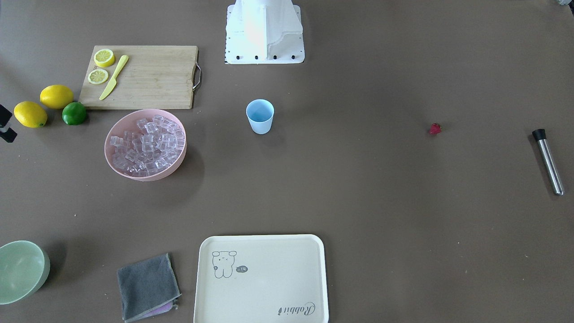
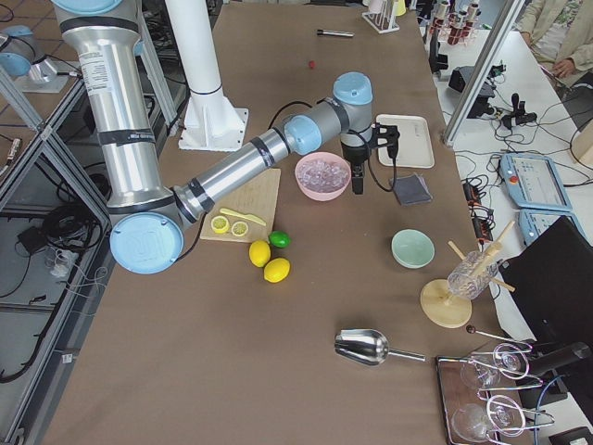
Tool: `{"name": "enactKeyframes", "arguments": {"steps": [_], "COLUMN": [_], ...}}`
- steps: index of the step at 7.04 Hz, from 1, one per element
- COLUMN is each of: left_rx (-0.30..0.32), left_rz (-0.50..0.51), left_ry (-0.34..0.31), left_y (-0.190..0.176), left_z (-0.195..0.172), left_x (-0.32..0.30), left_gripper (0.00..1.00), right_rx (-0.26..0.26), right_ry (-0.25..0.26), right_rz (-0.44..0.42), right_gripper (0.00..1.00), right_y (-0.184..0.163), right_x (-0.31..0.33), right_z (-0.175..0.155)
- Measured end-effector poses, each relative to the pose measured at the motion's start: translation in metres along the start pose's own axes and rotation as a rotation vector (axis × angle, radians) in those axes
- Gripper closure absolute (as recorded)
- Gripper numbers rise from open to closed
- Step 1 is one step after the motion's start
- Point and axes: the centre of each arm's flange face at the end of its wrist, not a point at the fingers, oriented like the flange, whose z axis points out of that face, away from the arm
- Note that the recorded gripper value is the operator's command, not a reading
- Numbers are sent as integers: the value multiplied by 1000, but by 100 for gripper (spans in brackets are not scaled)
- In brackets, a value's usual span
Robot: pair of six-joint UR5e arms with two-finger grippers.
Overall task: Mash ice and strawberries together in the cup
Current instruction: 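Move the right gripper over the pink bowl of ice cubes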
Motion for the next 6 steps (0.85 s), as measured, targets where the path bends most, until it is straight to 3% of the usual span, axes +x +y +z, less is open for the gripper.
{"name": "enactKeyframes", "arguments": {"steps": [2,6], "left_rx": [2,5], "left_rz": [5,10], "left_ry": [1,1], "left_y": [-6,-25], "left_z": [0,-2], "left_x": [4,8], "left_gripper": [2,2], "right_rx": [7,-7], "right_ry": [36,68], "right_rz": [43,58], "right_gripper": [2,20], "right_y": [33,103], "right_x": [-77,-166], "right_z": [40,100]}}
